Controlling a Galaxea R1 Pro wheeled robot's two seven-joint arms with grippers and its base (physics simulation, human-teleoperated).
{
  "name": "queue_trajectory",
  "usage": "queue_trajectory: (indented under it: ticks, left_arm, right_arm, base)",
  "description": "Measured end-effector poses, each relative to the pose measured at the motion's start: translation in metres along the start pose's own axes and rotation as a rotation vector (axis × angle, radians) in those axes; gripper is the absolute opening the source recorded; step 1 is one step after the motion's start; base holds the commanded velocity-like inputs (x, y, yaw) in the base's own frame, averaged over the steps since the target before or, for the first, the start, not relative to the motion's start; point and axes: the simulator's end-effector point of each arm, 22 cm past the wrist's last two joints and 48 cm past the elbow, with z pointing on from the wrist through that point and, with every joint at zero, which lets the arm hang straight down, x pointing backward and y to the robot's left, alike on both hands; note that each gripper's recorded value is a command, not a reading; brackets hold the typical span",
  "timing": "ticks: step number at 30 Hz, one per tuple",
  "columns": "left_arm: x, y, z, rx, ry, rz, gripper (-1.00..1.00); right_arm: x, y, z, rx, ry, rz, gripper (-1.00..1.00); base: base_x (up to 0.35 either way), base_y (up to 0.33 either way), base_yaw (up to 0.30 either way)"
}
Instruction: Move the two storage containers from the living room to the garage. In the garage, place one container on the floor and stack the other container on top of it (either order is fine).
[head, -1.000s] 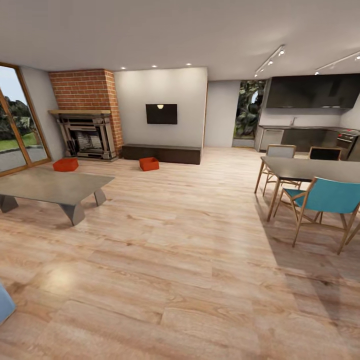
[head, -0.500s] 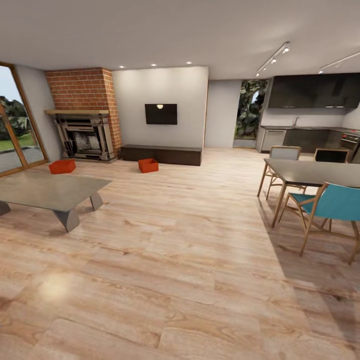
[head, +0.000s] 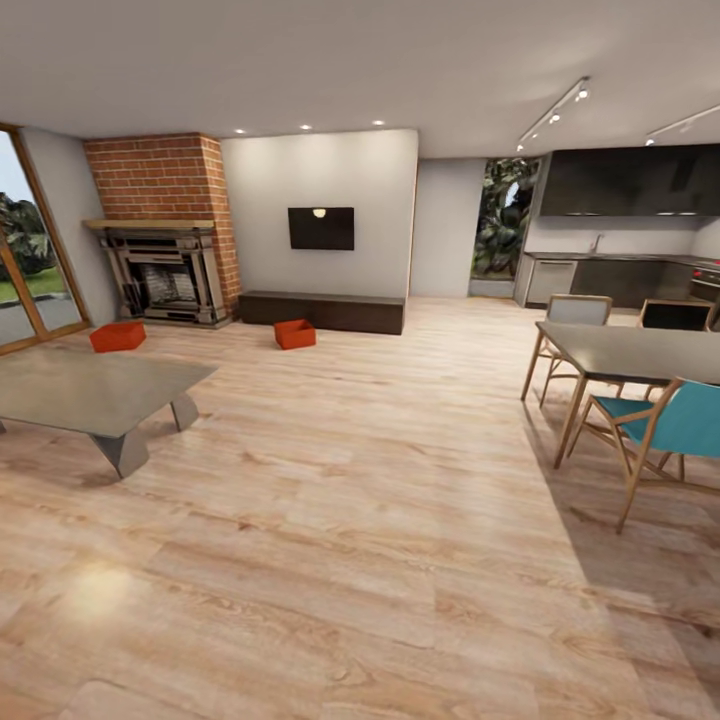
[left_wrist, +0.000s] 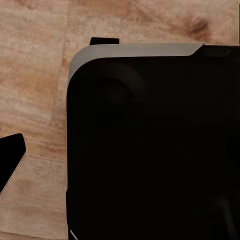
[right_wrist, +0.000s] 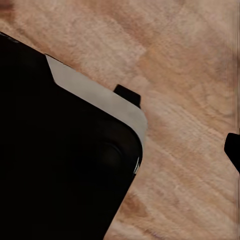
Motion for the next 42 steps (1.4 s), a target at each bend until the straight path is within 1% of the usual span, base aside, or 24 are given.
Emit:
queue_trajectory:
  ticks: [42]
  left_arm:
    - [-0.0003, 0.0002, 0.0000, 0.000, -0.002, -0.002, 1.00]
  right_arm:
    - [0.0002, -0.0005, 0.0000, 0.001, 0.000, 0.000, 1.00]
  base:
    - [0.322, 0.000, 0.000]
